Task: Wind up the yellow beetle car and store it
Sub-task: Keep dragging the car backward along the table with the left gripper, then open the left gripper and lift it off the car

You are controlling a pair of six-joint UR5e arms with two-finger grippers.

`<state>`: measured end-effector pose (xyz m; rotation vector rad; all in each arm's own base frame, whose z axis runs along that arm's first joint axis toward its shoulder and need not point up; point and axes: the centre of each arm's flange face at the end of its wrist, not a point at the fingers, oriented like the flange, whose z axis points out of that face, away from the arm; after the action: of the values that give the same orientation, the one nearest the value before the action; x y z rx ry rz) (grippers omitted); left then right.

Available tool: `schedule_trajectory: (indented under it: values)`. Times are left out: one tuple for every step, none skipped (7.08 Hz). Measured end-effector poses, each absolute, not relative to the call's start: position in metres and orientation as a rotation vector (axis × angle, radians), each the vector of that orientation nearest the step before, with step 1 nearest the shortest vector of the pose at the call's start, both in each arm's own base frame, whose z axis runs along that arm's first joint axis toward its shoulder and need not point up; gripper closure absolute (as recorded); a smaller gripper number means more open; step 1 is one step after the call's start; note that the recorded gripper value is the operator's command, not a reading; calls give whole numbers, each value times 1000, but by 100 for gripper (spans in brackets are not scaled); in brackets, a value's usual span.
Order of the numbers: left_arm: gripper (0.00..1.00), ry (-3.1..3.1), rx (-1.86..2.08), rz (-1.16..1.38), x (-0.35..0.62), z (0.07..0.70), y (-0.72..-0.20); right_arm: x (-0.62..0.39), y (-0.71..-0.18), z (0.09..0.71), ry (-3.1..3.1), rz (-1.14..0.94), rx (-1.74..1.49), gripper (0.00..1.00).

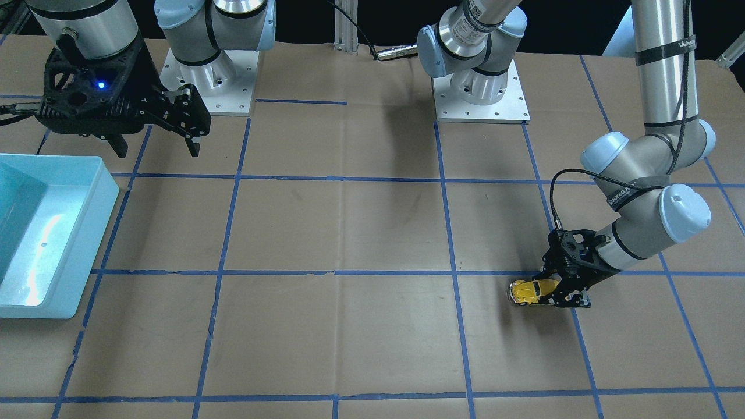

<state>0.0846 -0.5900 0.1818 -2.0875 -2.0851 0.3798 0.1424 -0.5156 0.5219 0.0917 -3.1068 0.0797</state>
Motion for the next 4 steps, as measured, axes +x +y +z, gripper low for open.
schedule_trajectory:
  values:
    - [66,-2087,-2086,379,86,182,-590,143,-516,522,-3107,79,92,0]
    - [52,-2090,-2083,379,87,182,-590,143,-516,522,-3107,79,93,0]
    - [1,-2094,-2079,378,90,182,-589,143,-515,522,-3107,79,93,0]
    - [0,-2097,-2076,376,91,181,-589,143,-515,522,-3107,79,94,0]
